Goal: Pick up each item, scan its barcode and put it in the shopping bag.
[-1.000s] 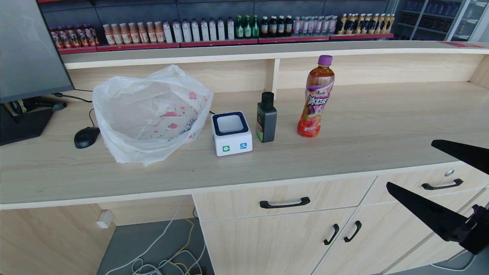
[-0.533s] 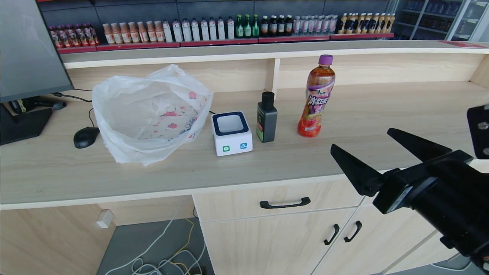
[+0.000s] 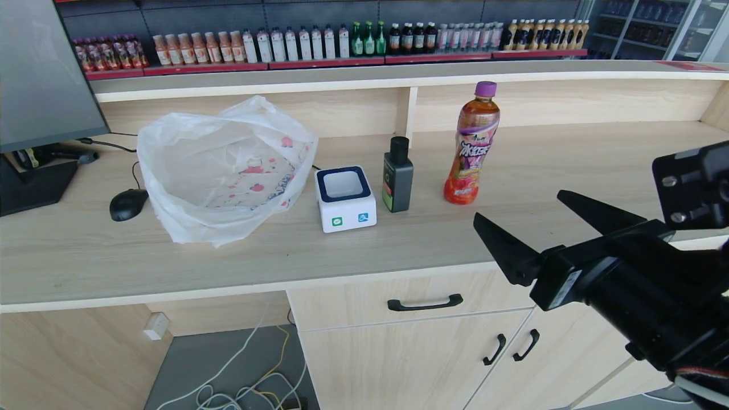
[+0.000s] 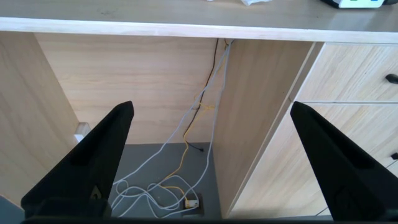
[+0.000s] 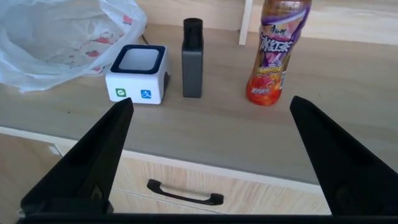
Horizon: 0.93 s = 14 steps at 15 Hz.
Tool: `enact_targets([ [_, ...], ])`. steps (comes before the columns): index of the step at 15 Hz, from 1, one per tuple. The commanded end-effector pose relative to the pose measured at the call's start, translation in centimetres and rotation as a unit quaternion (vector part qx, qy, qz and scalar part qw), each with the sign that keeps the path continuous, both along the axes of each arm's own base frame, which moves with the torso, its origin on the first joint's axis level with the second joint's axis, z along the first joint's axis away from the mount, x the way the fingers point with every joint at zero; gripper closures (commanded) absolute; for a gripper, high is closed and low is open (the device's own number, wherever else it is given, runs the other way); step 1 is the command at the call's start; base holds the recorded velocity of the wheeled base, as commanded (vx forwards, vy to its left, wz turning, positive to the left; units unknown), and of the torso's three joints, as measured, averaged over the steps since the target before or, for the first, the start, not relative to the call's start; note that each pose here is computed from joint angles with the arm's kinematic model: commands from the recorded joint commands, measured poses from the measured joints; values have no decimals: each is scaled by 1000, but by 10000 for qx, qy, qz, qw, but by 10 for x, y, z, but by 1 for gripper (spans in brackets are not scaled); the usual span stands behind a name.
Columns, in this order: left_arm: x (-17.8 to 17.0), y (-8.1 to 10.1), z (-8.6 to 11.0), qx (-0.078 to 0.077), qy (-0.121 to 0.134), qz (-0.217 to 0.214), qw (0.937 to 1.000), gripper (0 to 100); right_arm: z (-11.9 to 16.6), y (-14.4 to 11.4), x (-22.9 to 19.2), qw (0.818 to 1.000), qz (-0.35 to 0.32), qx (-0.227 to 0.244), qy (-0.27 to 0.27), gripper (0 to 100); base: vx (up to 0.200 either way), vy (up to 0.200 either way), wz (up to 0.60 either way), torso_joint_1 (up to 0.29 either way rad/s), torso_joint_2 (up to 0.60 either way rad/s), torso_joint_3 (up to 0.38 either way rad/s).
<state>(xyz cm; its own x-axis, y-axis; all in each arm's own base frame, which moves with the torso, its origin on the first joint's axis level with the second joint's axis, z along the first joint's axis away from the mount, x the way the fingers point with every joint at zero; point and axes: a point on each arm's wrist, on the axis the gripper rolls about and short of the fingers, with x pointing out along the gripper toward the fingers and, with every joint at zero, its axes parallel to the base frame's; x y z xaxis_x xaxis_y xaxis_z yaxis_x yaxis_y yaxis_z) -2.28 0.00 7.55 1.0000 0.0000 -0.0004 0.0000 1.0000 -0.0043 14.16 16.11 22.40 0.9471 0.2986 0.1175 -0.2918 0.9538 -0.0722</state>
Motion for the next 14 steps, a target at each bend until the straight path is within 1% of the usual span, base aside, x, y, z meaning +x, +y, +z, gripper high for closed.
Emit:
enact_targets([
  [1, 0, 0, 0, -2, -2, -8, 10000, 0, 4, 8, 6, 10000, 34, 84, -21, 0, 0, 0, 0, 0, 0, 0],
  [4, 0, 0, 0, -2, -2, 0, 10000, 0, 6, 30, 23, 9995, 186, 240, 27, 0, 0, 0, 0, 0, 0, 0],
  [5, 0, 0, 0, -2, -2, 0, 10000, 0, 6, 36, 27, 9992, 192, 342, 67, 0, 0, 0, 0, 0, 0, 0],
  [6, 0, 0, 0, -2, -2, -8, 10000, 0, 9, 46, 37, 9981, 197, 574, 109, 0, 0, 0, 0, 0, 0, 0],
  [8, 0, 0, 0, -2, -2, 0, 10000, 0, 13, 55, 51, 9970, 125, 754, 85, 0, 0, 0, 0, 0, 0, 0],
  [9, 0, 0, 0, -2, -2, 0, 10000, 0, 14, 59, 67, 9969, 105, 780, 37, 0, 0, 0, 0, 0, 0, 0],
  [11, 0, 0, 0, -2, -2, -8, 10000, 0, 11, 56, 89, 9974, 32, 725, 12, 0, 0, 0, 0, 0, 0, 0],
  [14, 0, 0, 0, -2, -2, -8, 10000, 0, 9, 56, 108, 9974, -36, 722, -6, 0, 0, 0, 0, 0, 0, 0],
])
